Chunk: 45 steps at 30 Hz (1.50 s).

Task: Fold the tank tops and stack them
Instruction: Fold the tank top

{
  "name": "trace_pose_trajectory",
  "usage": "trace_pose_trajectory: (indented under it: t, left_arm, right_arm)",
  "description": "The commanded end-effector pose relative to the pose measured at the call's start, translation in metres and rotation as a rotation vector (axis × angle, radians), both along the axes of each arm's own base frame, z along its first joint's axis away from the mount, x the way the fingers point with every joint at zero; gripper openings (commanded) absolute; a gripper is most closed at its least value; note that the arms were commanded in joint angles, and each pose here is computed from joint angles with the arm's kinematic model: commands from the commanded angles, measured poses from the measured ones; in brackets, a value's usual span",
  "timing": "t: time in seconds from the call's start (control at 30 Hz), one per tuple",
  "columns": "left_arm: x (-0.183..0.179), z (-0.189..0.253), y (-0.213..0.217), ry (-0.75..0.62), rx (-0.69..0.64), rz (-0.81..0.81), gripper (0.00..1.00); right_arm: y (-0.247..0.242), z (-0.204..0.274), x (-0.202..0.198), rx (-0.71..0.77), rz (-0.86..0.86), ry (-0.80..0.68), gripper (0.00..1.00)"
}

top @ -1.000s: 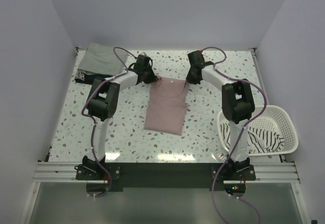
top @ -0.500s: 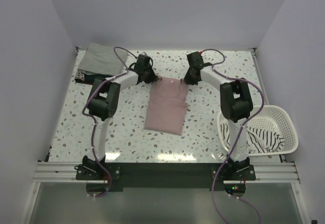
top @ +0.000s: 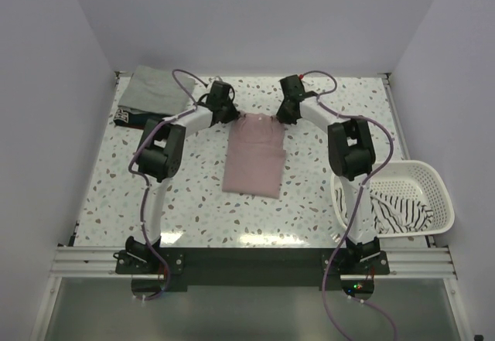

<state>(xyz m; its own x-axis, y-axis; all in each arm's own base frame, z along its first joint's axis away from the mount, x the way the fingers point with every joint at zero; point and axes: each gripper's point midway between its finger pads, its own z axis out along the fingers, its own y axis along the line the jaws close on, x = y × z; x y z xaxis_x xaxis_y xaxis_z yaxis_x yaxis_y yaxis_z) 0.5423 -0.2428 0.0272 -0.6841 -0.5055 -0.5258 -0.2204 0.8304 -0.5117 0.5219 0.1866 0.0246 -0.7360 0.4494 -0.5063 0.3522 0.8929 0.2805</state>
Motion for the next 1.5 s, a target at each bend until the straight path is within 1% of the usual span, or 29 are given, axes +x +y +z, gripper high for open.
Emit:
trace_pose_trajectory:
  t: [0.0,0.13,0.17,0.27,0.37,0.43,0.47,0.5,0.53,0.57,0.6,0.63,0.67,0.7,0.73,0.77,0.8,0.83,0.87,0.9,0.93,0.97,1.0,1.07,1.1,1.17,1.2,1.27,1.47]
  left_arm:
    - [0.020,-0.003,0.000,-0.031,0.003,0.040,0.17]
    - [0.032,0.011,-0.010,-0.112,-0.024,-0.007,0.27]
    - [0.040,0.024,-0.015,-0.172,-0.041,-0.025,0.32]
    - [0.047,0.054,-0.021,-0.257,-0.065,-0.056,0.42]
    - [0.052,0.089,-0.020,-0.330,-0.078,-0.058,0.49]
    - [0.052,0.117,-0.017,-0.377,-0.089,-0.065,0.52]
    - [0.052,0.127,-0.013,-0.394,-0.087,-0.062,0.54]
    - [0.048,0.129,-0.011,-0.392,-0.084,-0.065,0.55]
    - [0.043,0.152,-0.008,-0.425,-0.090,-0.063,0.56]
    - [0.038,0.159,-0.005,-0.430,-0.085,-0.058,0.57]
    - [0.028,0.150,0.001,-0.403,-0.074,-0.050,0.58]
    - [0.018,0.171,0.006,-0.425,-0.082,-0.038,0.58]
    - [0.008,0.169,0.008,-0.403,-0.083,-0.029,0.59]
    - [-0.010,0.147,0.016,-0.344,-0.057,-0.010,0.59]
    - [-0.025,0.165,0.022,-0.354,-0.060,0.007,0.58]
    - [-0.044,0.154,0.022,-0.304,-0.046,0.011,0.57]
    - [-0.069,0.122,0.035,-0.210,0.004,0.045,0.56]
    - [-0.089,0.132,0.039,-0.210,0.000,0.058,0.54]
    - [-0.122,0.097,0.043,-0.121,0.031,0.051,0.52]
    - [-0.139,0.107,0.050,-0.134,0.029,0.073,0.52]
    - [-0.157,0.098,0.053,-0.112,0.034,0.078,0.53]
    - [-0.188,0.069,0.054,-0.063,0.049,0.056,0.53]
    - [-0.203,0.075,0.052,-0.085,0.025,0.037,0.53]
    - [-0.239,0.046,0.053,-0.043,0.035,-0.012,0.54]
    - [-0.251,0.042,0.045,-0.035,0.004,-0.069,0.54]
    - [-0.259,0.048,0.041,-0.090,-0.038,-0.110,0.59]
    - [-0.272,0.041,0.041,-0.089,-0.053,-0.149,0.60]
    - [-0.280,0.035,0.041,-0.097,-0.068,-0.179,0.63]
    - [-0.279,0.033,0.035,-0.121,-0.112,-0.189,0.64]
  right_arm:
    - [-0.010,-0.015,0.003,-0.081,-0.005,0.034,0.09]
    - [-0.005,-0.002,0.018,-0.072,0.031,-0.039,0.10]
    - [-0.001,0.006,0.022,-0.069,0.058,-0.060,0.13]
    - [0.001,0.034,0.036,-0.084,0.091,-0.118,0.21]
    - [-0.003,0.063,0.043,-0.112,0.092,-0.153,0.26]
    - [-0.007,0.078,0.041,-0.129,0.086,-0.161,0.27]
    - [-0.009,0.097,0.041,-0.128,0.083,-0.191,0.29]
    - [-0.011,0.105,0.039,-0.133,0.077,-0.200,0.31]
    - [-0.012,0.111,0.035,-0.136,0.078,-0.204,0.33]
    - [-0.015,0.111,0.029,-0.140,0.073,-0.196,0.35]
    - [-0.018,0.129,0.023,-0.132,0.068,-0.221,0.35]
    - [-0.020,0.135,0.017,-0.134,0.063,-0.221,0.35]
    - [-0.023,0.123,0.002,-0.139,0.062,-0.177,0.35]
    - [-0.024,0.142,-0.010,-0.124,0.058,-0.199,0.35]
    - [-0.018,0.144,-0.022,-0.116,0.072,-0.199,0.35]
    - [-0.023,0.116,-0.047,-0.133,0.077,-0.131,0.35]
    - [-0.021,0.117,-0.062,-0.126,0.083,-0.130,0.35]
    - [-0.012,0.136,-0.077,-0.098,0.102,-0.180,0.35]
    - [-0.014,0.111,-0.106,-0.100,0.109,-0.118,0.35]
    - [-0.014,0.106,-0.121,-0.094,0.111,-0.108,0.35]
    - [-0.004,0.121,-0.138,-0.057,0.134,-0.152,0.35]
    - [-0.007,0.094,-0.164,-0.058,0.135,-0.092,0.35]
    - [-0.005,0.090,-0.178,-0.045,0.141,-0.085,0.35]
    - [0.004,0.076,-0.213,0.006,0.169,-0.069,0.37]
    - [0.006,0.071,-0.224,0.022,0.176,-0.063,0.39]
    - [0.012,0.061,-0.243,0.058,0.188,-0.052,0.41]
    - [0.013,0.057,-0.249,0.062,0.191,-0.046,0.43]
    - [0.016,0.047,-0.260,0.080,0.196,-0.031,0.44]
    - [0.028,0.026,-0.270,0.125,0.189,0.004,0.45]
